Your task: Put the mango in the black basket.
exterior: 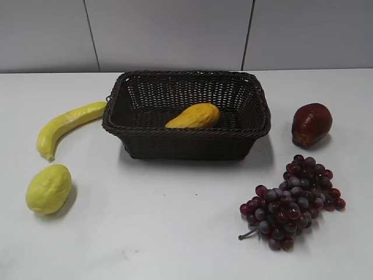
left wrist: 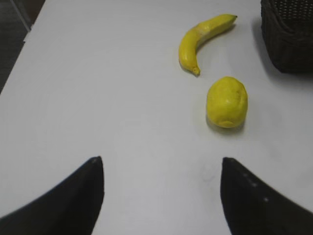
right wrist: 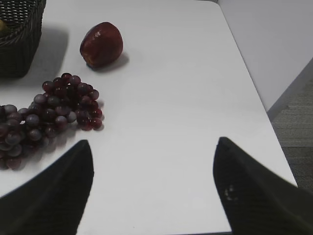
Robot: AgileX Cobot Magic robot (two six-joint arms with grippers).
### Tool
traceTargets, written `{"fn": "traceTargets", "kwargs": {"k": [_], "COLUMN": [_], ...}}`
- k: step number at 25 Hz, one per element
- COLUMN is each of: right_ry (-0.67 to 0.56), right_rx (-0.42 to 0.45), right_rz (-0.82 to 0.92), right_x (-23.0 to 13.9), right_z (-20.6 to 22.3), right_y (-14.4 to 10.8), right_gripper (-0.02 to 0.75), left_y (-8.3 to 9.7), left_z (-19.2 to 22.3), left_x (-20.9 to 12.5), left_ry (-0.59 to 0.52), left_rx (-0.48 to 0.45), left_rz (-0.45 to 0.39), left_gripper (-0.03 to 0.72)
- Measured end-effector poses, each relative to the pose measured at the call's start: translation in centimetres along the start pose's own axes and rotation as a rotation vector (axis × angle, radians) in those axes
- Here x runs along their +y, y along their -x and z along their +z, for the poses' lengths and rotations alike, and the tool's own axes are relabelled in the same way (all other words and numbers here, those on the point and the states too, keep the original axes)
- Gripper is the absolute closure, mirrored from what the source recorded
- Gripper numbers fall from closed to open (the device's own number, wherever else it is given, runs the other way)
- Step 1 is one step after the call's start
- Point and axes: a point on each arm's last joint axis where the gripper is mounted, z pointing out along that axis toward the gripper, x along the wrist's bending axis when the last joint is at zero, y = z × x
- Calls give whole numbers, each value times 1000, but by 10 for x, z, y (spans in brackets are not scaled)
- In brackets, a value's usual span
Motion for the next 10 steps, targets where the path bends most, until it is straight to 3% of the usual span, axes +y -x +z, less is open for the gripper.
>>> {"fn": "traceTargets", "kwargs": {"k": [10], "right_ry": [-1], "right_rx": [-1], "right_rz": [-1], "right_x": [0], "right_z": [0], "right_y": [0], "right_gripper": [151], "left_y": [0], "left_z": [-1], "left_x": [-1], "left_ry": [3], "left_rx": [50], "left_rz": [-25], "left_gripper": [133]}}
